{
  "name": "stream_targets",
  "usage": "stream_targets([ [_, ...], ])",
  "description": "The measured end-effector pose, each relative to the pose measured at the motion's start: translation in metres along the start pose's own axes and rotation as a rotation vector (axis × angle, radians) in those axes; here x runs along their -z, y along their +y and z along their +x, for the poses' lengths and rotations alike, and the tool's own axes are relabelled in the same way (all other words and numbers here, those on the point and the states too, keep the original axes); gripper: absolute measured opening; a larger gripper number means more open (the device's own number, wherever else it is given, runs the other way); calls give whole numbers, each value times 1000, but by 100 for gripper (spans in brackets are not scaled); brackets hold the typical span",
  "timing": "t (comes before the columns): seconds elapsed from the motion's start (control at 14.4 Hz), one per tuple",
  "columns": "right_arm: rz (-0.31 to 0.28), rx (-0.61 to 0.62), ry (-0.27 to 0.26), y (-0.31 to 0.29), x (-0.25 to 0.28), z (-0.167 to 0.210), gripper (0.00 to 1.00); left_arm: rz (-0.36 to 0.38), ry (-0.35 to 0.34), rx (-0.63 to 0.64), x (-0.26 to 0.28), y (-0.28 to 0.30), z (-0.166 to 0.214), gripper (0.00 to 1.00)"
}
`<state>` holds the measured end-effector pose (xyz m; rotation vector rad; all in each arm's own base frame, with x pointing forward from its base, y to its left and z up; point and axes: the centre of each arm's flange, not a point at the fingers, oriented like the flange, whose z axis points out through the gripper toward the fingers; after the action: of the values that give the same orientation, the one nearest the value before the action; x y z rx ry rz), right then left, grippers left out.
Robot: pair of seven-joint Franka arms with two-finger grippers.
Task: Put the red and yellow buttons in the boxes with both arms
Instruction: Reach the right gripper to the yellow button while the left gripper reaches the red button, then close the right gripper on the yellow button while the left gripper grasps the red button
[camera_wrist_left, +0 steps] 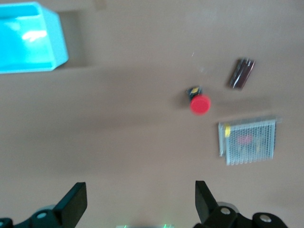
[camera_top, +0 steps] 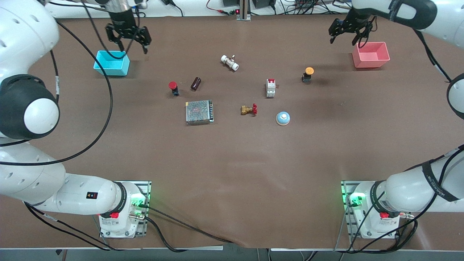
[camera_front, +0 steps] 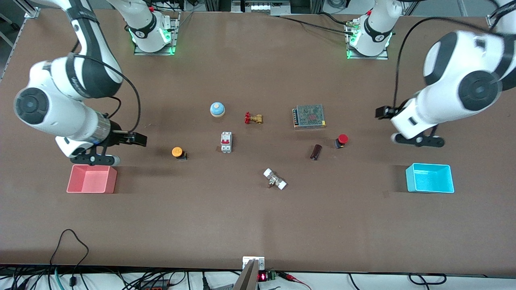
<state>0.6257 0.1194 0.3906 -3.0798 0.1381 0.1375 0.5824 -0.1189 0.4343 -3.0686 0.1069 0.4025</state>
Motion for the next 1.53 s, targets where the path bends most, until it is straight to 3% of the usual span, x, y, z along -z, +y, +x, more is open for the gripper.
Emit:
stream_targets([
  [0.21,15,6,20,-28,-36,3,100,-18,70,55,-55,38,11,100],
  [0.49,0,52,37,-53,-75,5,100,-46,158,67,-121,47,8,100],
  [0.76,-12,68,64,-71,-107,3,100,-64,205,91,-159,67,-1,100],
  [1.18,-38,121,48,-91,-170,-8,100,-86,213,100,-202,70,11,100],
  [1.53,-43,124,38,-90,-177,-10,100,-103,234,103,-229,71,12,100],
])
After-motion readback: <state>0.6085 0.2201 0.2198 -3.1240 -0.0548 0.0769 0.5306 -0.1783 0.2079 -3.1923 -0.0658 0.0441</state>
